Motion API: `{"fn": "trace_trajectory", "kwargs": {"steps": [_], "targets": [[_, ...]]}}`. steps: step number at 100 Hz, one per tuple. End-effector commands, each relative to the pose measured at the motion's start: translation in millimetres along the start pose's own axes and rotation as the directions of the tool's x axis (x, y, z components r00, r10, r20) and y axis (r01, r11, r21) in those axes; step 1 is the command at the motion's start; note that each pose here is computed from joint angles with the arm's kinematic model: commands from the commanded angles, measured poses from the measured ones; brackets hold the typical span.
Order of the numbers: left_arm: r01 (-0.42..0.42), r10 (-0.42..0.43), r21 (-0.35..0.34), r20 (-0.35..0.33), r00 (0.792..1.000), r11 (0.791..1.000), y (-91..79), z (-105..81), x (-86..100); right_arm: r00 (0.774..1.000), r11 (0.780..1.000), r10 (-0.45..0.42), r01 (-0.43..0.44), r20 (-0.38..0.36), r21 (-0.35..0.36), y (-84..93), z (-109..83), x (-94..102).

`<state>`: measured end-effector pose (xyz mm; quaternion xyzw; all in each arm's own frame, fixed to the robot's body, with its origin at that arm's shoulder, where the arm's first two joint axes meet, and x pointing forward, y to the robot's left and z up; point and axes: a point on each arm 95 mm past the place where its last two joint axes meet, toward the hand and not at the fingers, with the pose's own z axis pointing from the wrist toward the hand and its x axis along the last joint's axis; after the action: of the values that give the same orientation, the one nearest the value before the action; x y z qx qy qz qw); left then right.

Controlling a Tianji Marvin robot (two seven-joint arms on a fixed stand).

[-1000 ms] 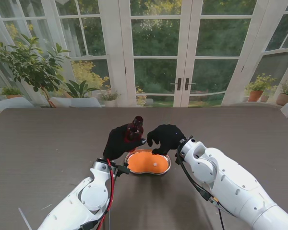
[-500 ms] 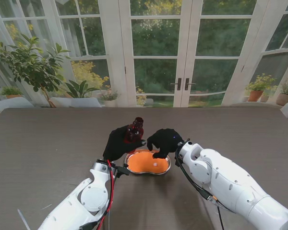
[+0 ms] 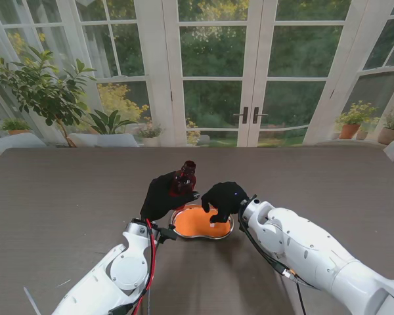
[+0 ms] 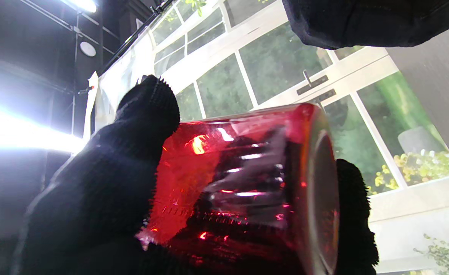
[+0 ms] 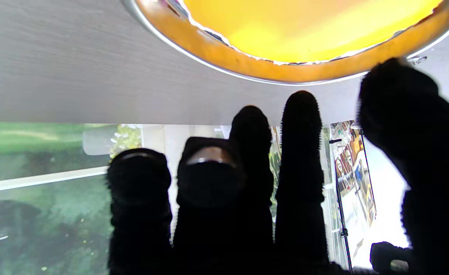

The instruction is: Collect the cotton balls from the tray into a sample bottle

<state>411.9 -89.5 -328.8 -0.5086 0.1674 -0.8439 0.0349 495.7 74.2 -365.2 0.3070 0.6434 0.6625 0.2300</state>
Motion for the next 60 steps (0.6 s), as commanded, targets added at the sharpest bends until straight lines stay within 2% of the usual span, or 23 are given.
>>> {"fn": "trace_trajectory", "kwargs": {"steps": [1,60], "targets": [[0.005,-0.005,-0.015,-0.001,1.0,1.0,2.6,0.2,1.9,1.0,1.0,-0.004,0.004,0.001,0.024,-4.5,1.3,1.8],[0.007,-0.007,-0.01,0.003,1.0,1.0,2.3,-0.4,1.3,0.999,0.995,-0.047,0.047,-0.004,0.083,-20.8,4.5,-0.9]]}}
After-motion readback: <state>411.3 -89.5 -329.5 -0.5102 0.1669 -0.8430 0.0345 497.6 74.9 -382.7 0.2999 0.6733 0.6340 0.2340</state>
